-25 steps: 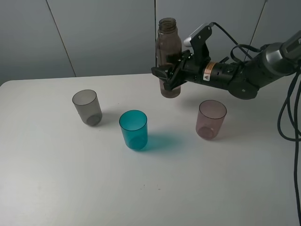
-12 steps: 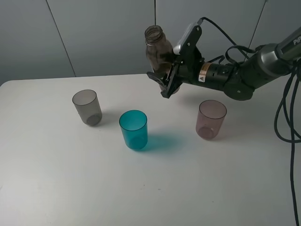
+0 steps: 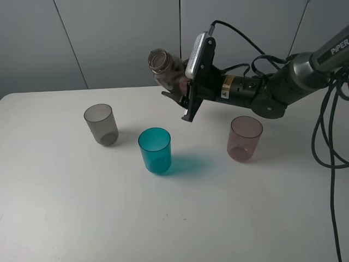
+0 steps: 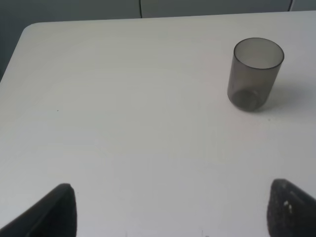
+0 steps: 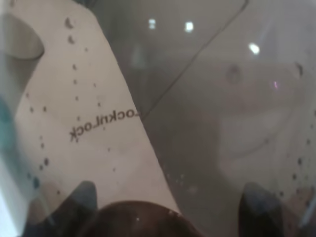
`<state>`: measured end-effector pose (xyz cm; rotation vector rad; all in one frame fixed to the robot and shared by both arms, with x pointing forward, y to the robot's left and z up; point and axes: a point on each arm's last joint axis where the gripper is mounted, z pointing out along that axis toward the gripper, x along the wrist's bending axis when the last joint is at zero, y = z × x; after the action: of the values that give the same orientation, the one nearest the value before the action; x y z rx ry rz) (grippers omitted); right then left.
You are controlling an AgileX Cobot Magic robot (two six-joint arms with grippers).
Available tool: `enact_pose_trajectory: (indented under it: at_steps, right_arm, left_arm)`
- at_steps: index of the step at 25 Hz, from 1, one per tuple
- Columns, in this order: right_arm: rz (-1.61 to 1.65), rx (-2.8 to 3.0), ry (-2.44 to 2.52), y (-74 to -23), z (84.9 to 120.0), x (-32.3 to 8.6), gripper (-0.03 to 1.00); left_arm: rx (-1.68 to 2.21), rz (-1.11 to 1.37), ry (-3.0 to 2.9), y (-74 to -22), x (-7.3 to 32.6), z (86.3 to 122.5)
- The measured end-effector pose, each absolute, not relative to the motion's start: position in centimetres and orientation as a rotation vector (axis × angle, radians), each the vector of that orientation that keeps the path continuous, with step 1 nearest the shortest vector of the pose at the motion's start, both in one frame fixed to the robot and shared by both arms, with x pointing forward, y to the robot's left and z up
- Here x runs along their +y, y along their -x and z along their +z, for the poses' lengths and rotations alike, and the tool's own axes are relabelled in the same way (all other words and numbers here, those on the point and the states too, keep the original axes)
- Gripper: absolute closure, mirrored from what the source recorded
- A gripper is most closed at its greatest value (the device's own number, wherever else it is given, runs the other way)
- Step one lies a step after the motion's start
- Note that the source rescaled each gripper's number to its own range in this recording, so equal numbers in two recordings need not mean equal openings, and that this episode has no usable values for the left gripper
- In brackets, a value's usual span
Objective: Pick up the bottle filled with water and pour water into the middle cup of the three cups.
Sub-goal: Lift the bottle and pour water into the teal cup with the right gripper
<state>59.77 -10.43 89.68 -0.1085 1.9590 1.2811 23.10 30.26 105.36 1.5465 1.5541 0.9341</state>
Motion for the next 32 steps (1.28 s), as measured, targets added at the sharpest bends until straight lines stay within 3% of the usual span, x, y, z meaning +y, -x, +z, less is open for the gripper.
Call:
enact_pose_trajectory:
  at_steps: [32]
  right_arm:
    - [0.778,1.837,0.672,-59.8,88.7,-10.5,0.93]
  left_arm:
    - [1.554,0.934,-1.546,-23.1,30.3,105.4]
